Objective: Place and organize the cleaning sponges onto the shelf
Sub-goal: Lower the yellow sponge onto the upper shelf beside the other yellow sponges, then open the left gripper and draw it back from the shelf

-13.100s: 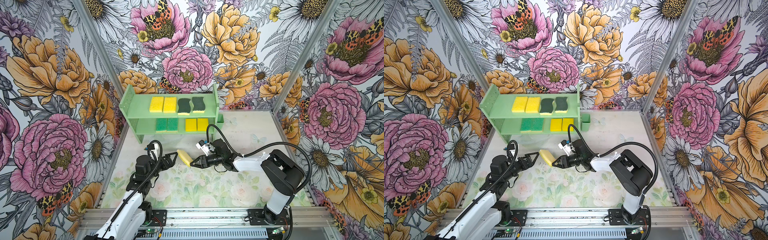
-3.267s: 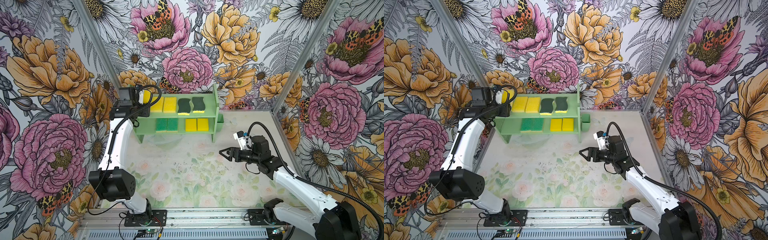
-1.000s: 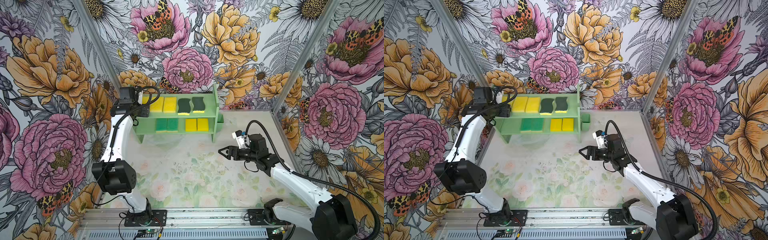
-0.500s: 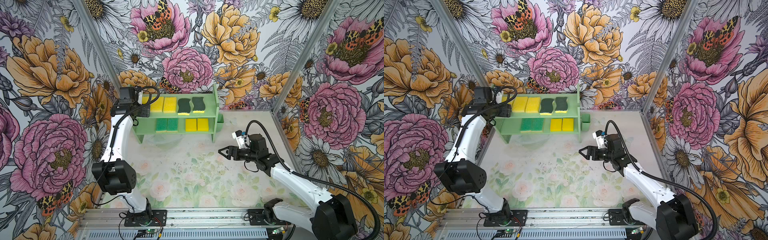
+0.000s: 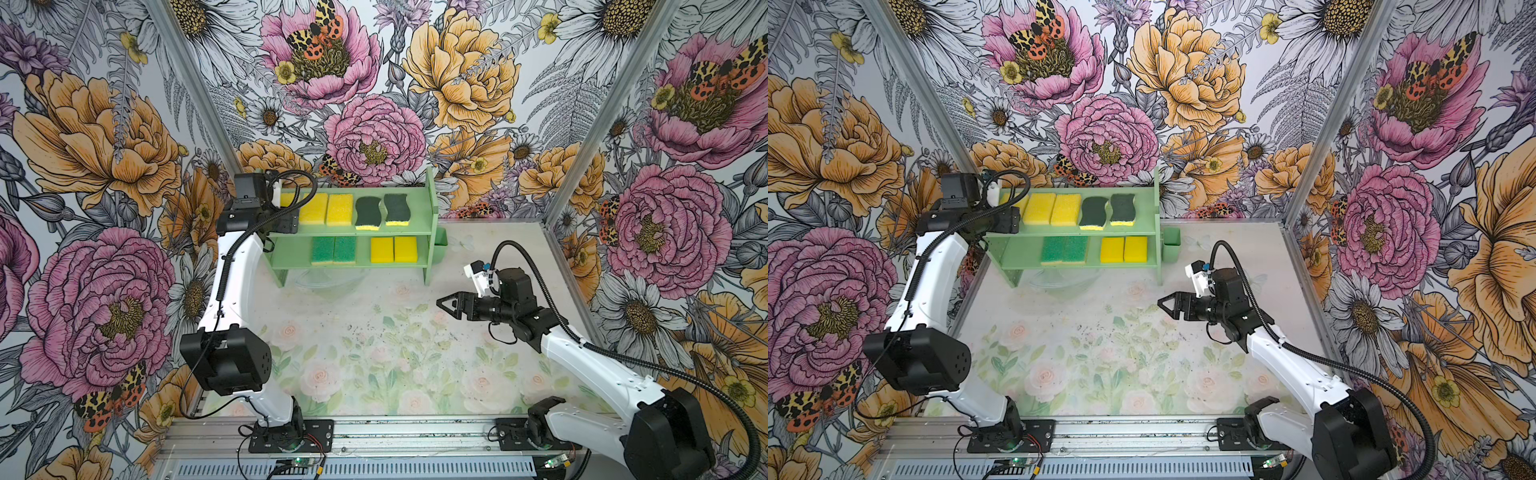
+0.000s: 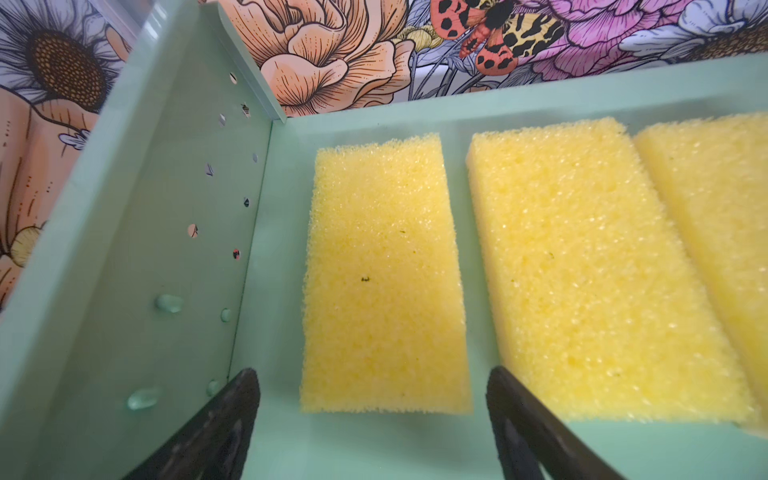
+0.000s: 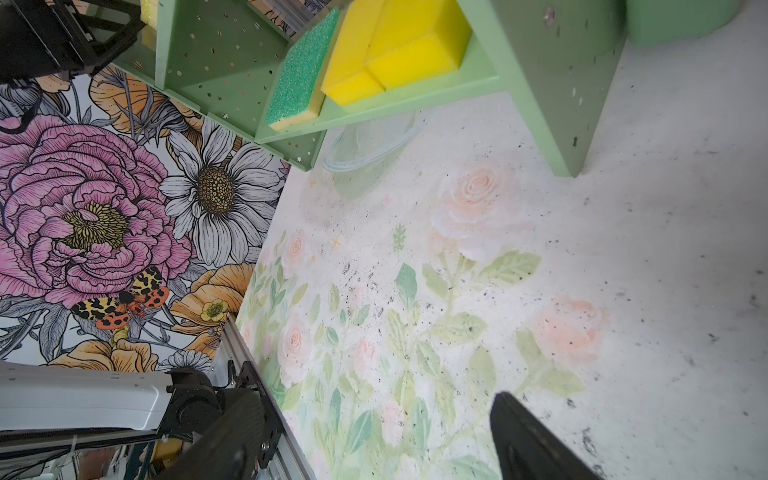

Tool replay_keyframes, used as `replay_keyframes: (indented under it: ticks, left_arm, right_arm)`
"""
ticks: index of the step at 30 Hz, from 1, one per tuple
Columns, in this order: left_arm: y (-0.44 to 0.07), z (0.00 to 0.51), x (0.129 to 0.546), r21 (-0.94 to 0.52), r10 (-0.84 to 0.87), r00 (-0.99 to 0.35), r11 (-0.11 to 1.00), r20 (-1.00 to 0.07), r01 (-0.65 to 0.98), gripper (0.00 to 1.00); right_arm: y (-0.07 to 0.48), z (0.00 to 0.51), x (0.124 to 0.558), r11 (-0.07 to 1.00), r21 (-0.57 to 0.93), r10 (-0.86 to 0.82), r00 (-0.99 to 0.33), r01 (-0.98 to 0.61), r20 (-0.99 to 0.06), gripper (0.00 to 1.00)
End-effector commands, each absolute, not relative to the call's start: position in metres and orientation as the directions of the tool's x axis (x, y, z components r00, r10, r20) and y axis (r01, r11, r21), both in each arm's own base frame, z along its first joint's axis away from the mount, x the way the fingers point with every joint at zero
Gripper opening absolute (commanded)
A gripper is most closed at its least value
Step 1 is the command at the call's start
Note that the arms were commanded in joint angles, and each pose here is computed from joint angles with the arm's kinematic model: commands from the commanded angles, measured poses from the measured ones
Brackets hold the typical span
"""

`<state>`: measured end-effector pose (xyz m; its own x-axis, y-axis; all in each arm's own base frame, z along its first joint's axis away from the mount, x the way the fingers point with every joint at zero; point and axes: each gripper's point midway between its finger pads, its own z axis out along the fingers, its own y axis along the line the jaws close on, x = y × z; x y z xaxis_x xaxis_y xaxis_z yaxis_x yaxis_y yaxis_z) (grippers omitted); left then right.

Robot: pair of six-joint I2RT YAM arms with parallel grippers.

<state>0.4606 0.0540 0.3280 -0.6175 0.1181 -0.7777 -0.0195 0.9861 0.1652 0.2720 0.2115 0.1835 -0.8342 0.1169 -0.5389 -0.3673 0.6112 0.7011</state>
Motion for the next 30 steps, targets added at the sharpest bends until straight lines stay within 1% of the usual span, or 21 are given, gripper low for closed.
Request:
replay_keyframes:
  ticks: [1,8,12,14,16,21,26,30]
  left_arm:
    - [0.054,0.345,0.447,0.146,0.104,-0.585,0.989,-0.805,-0.025,0.88]
    - [0.04,0.362,0.427,0.095,0.081,-0.543,0.995,-0.836,0.003,0.9]
    - [0.025,0.371,0.412,0.069,0.074,-0.517,0.997,-0.853,0.028,0.93]
    - [0.018,0.373,0.406,0.08,0.089,-0.503,0.996,-0.86,0.04,0.98]
    - [0.011,0.374,0.404,0.094,0.102,-0.468,0.995,-0.878,0.04,0.99]
    - [-0.003,0.373,0.395,0.062,0.078,-0.392,0.997,-0.917,0.054,0.99]
    - [-0.005,0.359,0.384,-0.028,-0.02,-0.308,0.999,-0.951,0.023,0.99]
    - [-0.005,0.33,0.374,-0.094,-0.085,-0.285,0.995,-0.955,0.018,0.99]
  right_arm:
    - [0.212,0.197,0.275,0.601,0.687,0.115,-0.807,-0.408,-0.579,0.88]
    - [0.212,0.207,0.275,0.593,0.68,0.112,-0.792,-0.431,-0.6,0.88]
    - [0.209,0.219,0.279,0.602,0.652,0.096,-0.769,-0.461,-0.632,0.88]
    - [0.2,0.223,0.286,0.646,0.618,0.111,-0.747,-0.448,-0.656,0.88]
    - [0.19,0.229,0.292,0.679,0.588,0.126,-0.719,-0.44,-0.683,0.87]
    - [0.166,0.239,0.305,0.724,0.549,0.148,-0.683,-0.418,-0.715,0.88]
    - [0.133,0.234,0.318,0.784,0.5,0.156,-0.663,-0.368,-0.732,0.88]
    - [0.103,0.231,0.33,0.828,0.458,0.162,-0.646,-0.322,-0.746,0.88]
